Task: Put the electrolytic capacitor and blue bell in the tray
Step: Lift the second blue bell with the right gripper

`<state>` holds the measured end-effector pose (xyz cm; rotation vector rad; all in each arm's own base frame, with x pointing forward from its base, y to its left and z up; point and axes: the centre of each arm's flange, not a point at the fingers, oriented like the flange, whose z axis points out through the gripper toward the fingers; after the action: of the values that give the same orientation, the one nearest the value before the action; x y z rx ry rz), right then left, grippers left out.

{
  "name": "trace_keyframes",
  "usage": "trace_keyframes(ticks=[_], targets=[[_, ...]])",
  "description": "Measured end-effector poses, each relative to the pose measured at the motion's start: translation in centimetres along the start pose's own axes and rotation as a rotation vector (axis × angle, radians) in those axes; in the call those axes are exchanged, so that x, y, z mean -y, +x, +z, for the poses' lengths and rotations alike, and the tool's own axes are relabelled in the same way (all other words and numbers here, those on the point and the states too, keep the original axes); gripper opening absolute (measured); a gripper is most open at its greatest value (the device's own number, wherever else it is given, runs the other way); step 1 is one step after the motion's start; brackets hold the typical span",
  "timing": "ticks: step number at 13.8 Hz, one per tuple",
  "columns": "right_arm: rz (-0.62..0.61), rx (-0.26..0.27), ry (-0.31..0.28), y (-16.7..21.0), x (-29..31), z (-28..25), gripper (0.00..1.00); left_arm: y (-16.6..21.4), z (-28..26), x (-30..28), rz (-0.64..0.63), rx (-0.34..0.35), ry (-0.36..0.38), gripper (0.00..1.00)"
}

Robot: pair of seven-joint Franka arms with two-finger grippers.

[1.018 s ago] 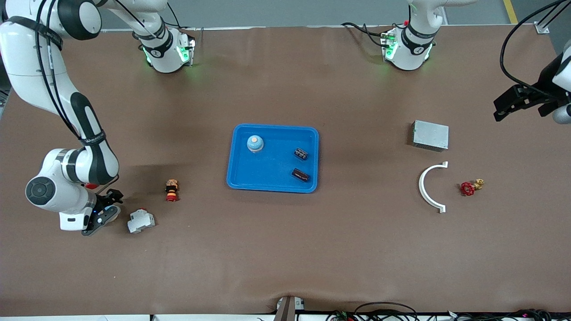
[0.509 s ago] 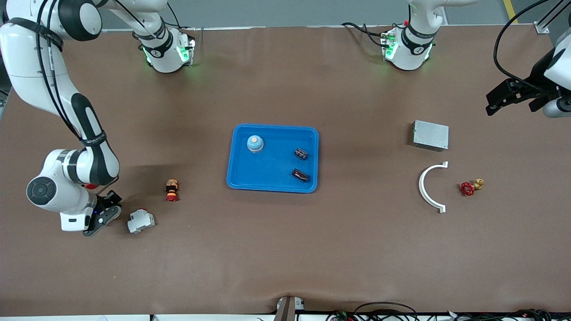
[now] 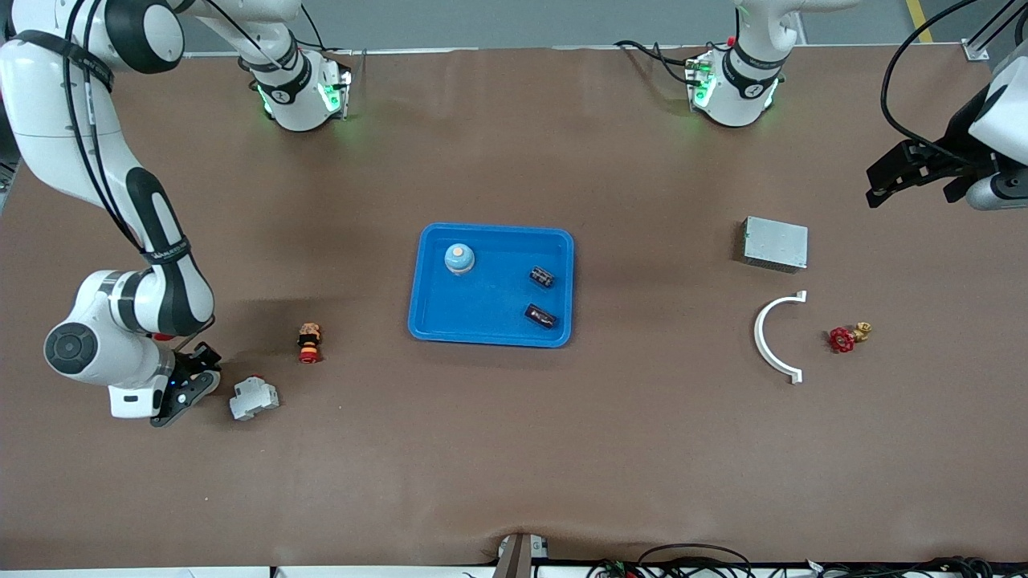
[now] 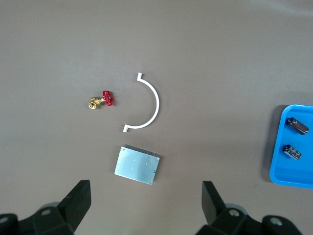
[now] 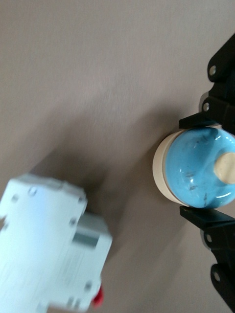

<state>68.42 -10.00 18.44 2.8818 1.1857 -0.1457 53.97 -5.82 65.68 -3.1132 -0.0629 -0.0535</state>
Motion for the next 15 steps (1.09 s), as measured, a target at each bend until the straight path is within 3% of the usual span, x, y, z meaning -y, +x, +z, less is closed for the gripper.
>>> trace_keyframes(ticks=[2, 5, 11, 15], targets=[[0.06, -0.009, 0.075, 0.9, 1.1, -1.9, 0.68, 0.0, 0.1, 0.0, 0.001, 0.005, 0.0, 1.0], [0.183, 0.031, 0.122, 3.2, 4.3, -6.5, 0.68, 0.0, 0.1, 0.1, -0.001, 0.006, 0.0, 1.0], [0.444, 0.13, 0.118, 10.2, 14.7, -12.8, 0.68, -0.1, 0.5, 0.1, 0.0, 0.017, 0.002, 1.0], [0.646, 0.119, 0.12, 15.7, 22.5, -14.3, 0.68, 0.1, 0.0, 0.0, 0.002, -0.004, -0.002, 1.0]])
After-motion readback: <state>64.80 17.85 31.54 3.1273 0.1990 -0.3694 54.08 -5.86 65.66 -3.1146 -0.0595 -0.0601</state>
